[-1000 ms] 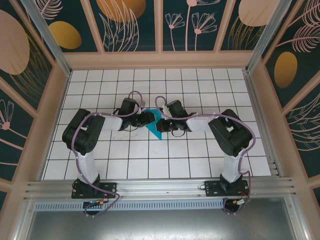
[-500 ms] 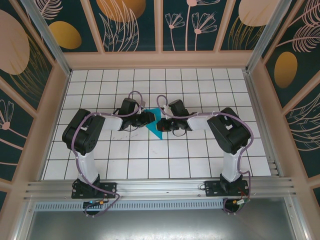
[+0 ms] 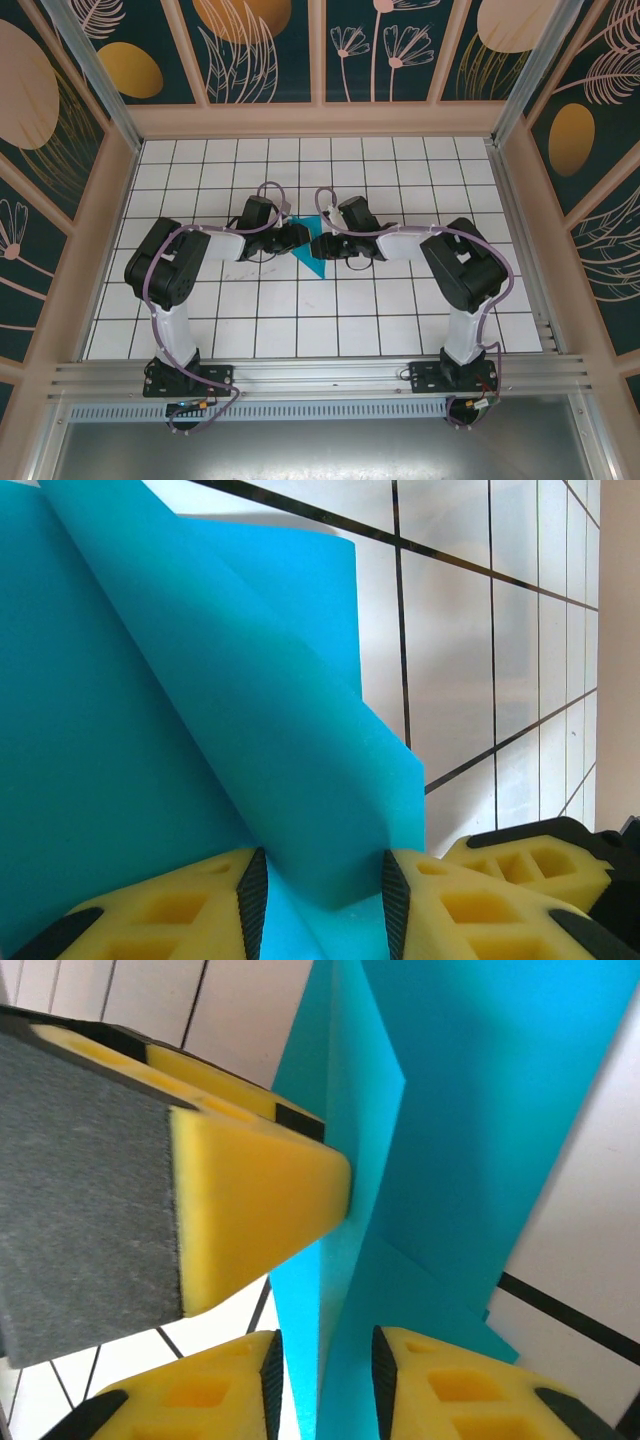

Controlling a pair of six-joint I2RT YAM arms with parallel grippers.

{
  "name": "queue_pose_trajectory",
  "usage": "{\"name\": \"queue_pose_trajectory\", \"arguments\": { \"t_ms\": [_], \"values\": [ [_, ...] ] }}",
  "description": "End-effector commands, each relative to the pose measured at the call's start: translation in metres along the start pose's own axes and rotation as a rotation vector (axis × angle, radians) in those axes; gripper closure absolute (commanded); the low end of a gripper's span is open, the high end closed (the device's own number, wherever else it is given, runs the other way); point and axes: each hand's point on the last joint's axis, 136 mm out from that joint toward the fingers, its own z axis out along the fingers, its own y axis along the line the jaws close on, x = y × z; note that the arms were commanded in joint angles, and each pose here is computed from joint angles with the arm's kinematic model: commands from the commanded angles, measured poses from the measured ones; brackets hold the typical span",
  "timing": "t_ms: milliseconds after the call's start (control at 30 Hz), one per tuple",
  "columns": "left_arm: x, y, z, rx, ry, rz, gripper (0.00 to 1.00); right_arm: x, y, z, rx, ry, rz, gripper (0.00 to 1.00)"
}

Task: Fold a paper plane with a square sheet of paper (fold left side to right side)
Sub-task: Fourth fold the wing at the center of the table.

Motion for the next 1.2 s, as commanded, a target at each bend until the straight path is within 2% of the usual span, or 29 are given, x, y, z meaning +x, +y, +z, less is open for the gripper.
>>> {"name": "queue_pose_trajectory", "arguments": {
  "t_ms": [0, 367, 600, 833, 933, 1167],
  "values": [
    [0.022, 0.049, 0.005, -0.166, 0.055, -0.06, 0.61, -0.006, 0.0, 0.005, 0.033, 0.0, -0.031, 0.65],
    [0.021, 0.047, 0.004, -0.162, 0.05, -0.058, 0.61, -0.006, 0.0, 0.02, 0.036, 0.024, -0.038, 0.67],
    [0.021, 0.048, 0.004, -0.167, 0.051, -0.058, 0.61, -0.005, 0.002, 0.02, 0.018, 0.031, -0.036, 0.84],
    [0.022, 0.05, 0.004, -0.173, 0.052, -0.059, 0.62, -0.005, 0.005, 0.017, -0.023, 0.027, -0.025, 0.95],
    [0.022, 0.051, 0.005, -0.174, 0.052, -0.061, 0.61, -0.004, 0.004, 0.016, -0.029, 0.029, -0.021, 0.96],
    [0.023, 0.053, 0.006, -0.182, 0.053, -0.062, 0.62, -0.009, 0.01, 0.007, -0.043, 0.007, -0.028, 0.86]
  ]
}}
